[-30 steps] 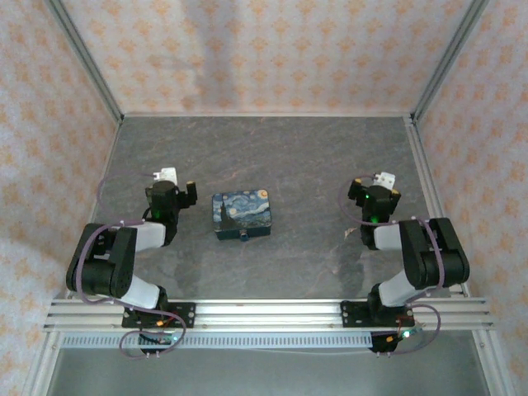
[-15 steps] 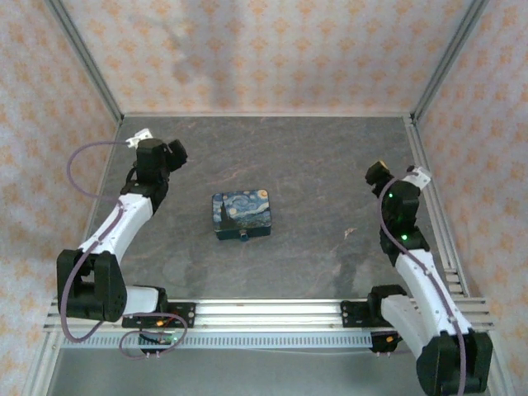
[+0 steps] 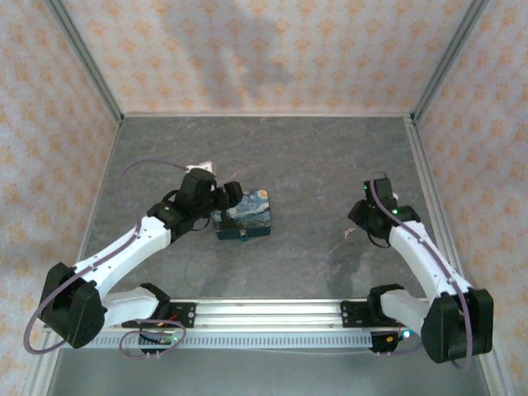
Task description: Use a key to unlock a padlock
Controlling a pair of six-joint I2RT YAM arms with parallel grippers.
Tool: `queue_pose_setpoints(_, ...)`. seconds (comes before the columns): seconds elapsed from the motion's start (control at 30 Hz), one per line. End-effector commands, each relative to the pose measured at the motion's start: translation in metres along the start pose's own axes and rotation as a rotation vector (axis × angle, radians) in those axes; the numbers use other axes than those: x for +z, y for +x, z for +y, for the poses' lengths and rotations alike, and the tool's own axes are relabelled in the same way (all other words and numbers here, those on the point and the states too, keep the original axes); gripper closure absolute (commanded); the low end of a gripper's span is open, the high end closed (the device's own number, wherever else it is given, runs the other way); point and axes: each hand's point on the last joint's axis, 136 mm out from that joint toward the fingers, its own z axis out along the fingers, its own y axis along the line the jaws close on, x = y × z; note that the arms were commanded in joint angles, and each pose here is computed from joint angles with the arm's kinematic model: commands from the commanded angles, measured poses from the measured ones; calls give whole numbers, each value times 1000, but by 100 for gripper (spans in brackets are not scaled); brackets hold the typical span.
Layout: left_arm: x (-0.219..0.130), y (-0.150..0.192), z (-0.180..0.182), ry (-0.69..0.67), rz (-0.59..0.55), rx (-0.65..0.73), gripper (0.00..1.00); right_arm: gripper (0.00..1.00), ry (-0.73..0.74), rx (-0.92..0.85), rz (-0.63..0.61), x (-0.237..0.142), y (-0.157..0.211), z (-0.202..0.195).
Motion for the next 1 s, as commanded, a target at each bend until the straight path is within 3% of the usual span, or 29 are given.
queue_pose_setpoints(0.0,-1,20,7,-55,38,17,21,49,82,-14,69,2,15,-8)
queue_pose_setpoints(0.47,0,38,-3,-35,80,27,20,61,127,-39,163,50,29,11)
queue_pose_setpoints(0.97,-4,44,5,-47,77,10,20,72,187,-51,163,69,26,7)
